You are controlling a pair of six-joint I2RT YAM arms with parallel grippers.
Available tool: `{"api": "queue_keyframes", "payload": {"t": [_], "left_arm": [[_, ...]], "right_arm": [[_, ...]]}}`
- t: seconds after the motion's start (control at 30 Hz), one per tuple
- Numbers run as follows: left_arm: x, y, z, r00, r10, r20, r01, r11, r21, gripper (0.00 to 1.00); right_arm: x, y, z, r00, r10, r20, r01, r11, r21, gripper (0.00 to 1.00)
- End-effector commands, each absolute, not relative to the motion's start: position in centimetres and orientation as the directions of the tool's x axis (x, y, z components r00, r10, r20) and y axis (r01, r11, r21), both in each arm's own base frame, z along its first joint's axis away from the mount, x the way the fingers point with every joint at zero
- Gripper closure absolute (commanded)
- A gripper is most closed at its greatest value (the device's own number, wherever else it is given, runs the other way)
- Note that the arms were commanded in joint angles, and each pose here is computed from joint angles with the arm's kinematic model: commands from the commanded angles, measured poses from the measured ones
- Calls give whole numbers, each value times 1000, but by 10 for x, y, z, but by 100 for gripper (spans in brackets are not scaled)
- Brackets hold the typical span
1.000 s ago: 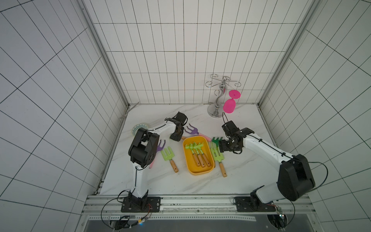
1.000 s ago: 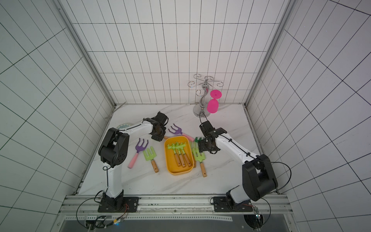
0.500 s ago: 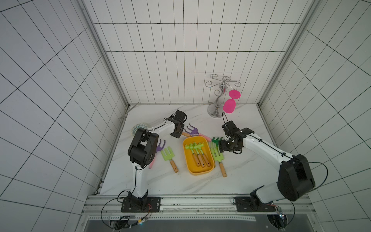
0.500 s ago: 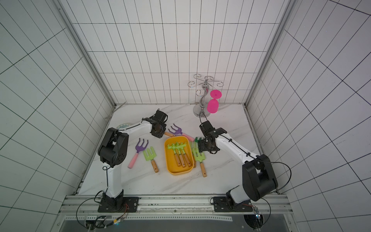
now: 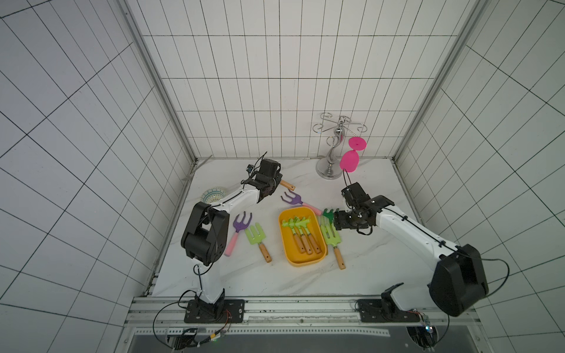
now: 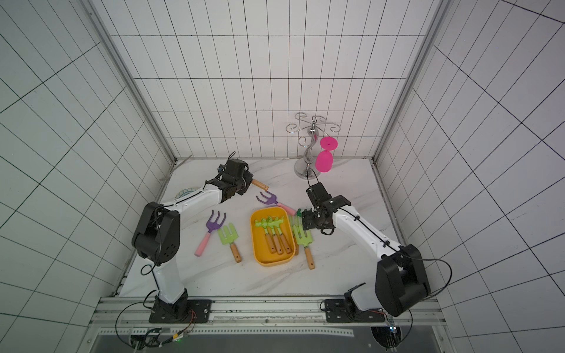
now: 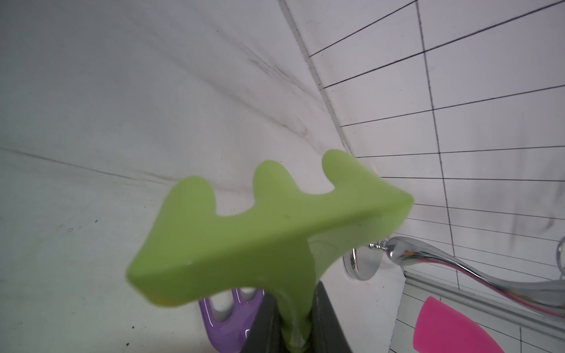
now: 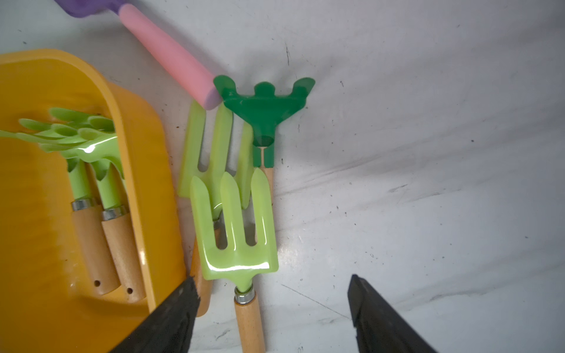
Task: Put the rake into the storage box
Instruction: Pick up the rake at the center of the board.
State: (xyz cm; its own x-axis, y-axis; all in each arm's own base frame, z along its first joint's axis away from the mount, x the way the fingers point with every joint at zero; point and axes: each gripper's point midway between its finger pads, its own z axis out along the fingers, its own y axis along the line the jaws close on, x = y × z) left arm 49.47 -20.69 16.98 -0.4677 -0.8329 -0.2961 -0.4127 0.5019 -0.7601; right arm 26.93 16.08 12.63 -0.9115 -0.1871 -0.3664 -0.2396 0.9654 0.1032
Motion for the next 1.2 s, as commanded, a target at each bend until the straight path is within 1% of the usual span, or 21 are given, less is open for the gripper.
{"api": "queue_keyframes", "payload": {"t": [0.0, 0.1, 0.17, 0.27, 0.33, 0.47, 0.57, 0.6, 0.7, 0.77, 0.9, 1.0, 1.07, 1.17], "left_arm": [[491, -220, 245, -510, -754, -413, -153, 552, -820, 86], [469, -236, 274, -585, -687, -432, -8, 537, -843, 86], [450, -248, 286, -639, -626, -446, 83, 520, -850, 86], [420, -268, 300, -720, -506, -476, 230, 473, -851, 84], [402, -276, 301, -767, -431, -475, 271, 454, -849, 83], [364, -291, 298, -823, -312, -475, 344, 392, -853, 83], [340, -295, 297, -836, -265, -481, 381, 352, -855, 82], [332, -296, 299, -837, -253, -485, 396, 332, -856, 82], [312, -300, 306, -830, -227, -509, 439, 296, -848, 83], [302, -302, 312, -823, -216, -526, 467, 270, -842, 83], [288, -309, 317, -825, -186, -533, 490, 232, -840, 83], [278, -316, 322, -820, -165, -548, 515, 204, -833, 83], [274, -321, 323, -816, -156, -557, 527, 196, -827, 83], [273, -324, 327, -815, -149, -560, 538, 166, -826, 83]], "right_arm": [[261, 174, 149, -886, -179, -428, -294, 930, 220, 19], [257, 197, 176, -845, -154, -512, -368, 862, 348, 19], [251, 213, 193, -831, -146, -537, -420, 798, 432, 19], [238, 241, 216, -828, -152, -540, -491, 663, 566, 20], [228, 258, 230, -824, -154, -545, -530, 550, 646, 21], [212, 276, 251, -800, -139, -584, -591, 357, 724, 23], [203, 281, 262, -779, -130, -613, -624, 252, 739, 23], [199, 284, 267, -774, -122, -621, -632, 201, 748, 23], [193, 289, 279, -781, -83, -619, -625, 85, 776, 24], [191, 290, 279, -787, -79, -611, -616, 60, 786, 25], [187, 296, 278, -791, -100, -603, -609, 46, 792, 28], [182, 302, 285, -789, -101, -606, -610, 12, 792, 29], [177, 305, 290, -783, -103, -613, -615, -14, 788, 30], [173, 306, 289, -779, -109, -617, -619, -22, 785, 34]]}}
